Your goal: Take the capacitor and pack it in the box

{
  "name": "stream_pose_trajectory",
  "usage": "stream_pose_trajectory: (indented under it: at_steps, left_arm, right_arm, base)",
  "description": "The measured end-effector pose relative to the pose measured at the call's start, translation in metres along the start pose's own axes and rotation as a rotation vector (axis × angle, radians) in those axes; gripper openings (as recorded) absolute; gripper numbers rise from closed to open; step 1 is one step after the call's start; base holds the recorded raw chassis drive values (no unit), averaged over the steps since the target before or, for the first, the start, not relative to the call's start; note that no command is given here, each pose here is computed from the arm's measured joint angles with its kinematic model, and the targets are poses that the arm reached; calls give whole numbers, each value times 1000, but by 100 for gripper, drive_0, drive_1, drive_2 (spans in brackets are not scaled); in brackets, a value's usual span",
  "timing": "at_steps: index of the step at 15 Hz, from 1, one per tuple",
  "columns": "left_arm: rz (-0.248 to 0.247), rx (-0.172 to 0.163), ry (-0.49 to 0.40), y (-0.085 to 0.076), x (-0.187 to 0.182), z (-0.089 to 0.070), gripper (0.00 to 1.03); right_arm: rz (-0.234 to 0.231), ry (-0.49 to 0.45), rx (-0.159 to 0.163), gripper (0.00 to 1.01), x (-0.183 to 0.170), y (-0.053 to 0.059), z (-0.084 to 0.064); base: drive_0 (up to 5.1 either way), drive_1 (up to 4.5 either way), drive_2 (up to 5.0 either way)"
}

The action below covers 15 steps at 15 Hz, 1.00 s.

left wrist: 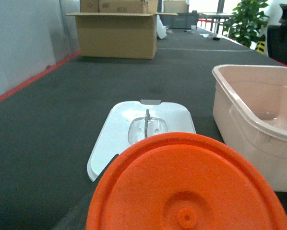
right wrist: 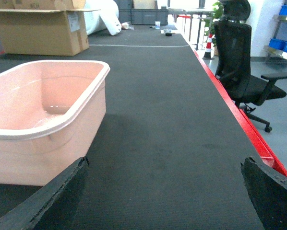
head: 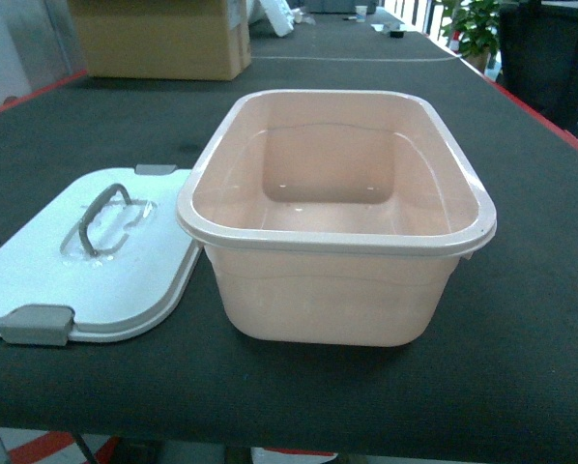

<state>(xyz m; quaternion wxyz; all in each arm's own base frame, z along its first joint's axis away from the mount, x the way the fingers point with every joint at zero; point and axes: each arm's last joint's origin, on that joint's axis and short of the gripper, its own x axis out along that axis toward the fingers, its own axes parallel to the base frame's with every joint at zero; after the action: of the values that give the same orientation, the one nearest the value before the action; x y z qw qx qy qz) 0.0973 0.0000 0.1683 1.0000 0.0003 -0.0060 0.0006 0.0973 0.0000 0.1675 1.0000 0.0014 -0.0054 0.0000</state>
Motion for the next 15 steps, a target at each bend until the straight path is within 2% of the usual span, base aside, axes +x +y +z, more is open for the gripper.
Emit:
stream_pose_trajectory:
  at_steps: [9,10,11,12,13,14,15]
  left_arm:
    - [-1,0,11,0,0,-1,43]
    - [92,32,-56,-2,3,6,43]
    - [186,46,-125,-8,12,16,43]
    - [261,77,-87,-13,27,13,43]
    - [309,93,-69,-17,49,16,43]
    - [284,81,-120,-27,76,32,43]
    - [204,46,-208,-48,111,56,43]
  right_arm:
    - [0,9,0,98,0,0,-1]
    - [0,10,0,98,0,0,-1]
    - [0,10,0,98,0,0,-1]
    - [0,8,0,98,0,0,-1]
    - [-1,10,0,98,0,0,-1]
    - [0,10,0,98,0,0,-1]
    - [0,9,0,98,0,0,-1]
  base:
    - [0,0,0]
    - [0,0,0]
    - [0,0,0]
    - [0,0,0]
    - [0,0,0]
    - [0,0,0]
    - [0,0,0]
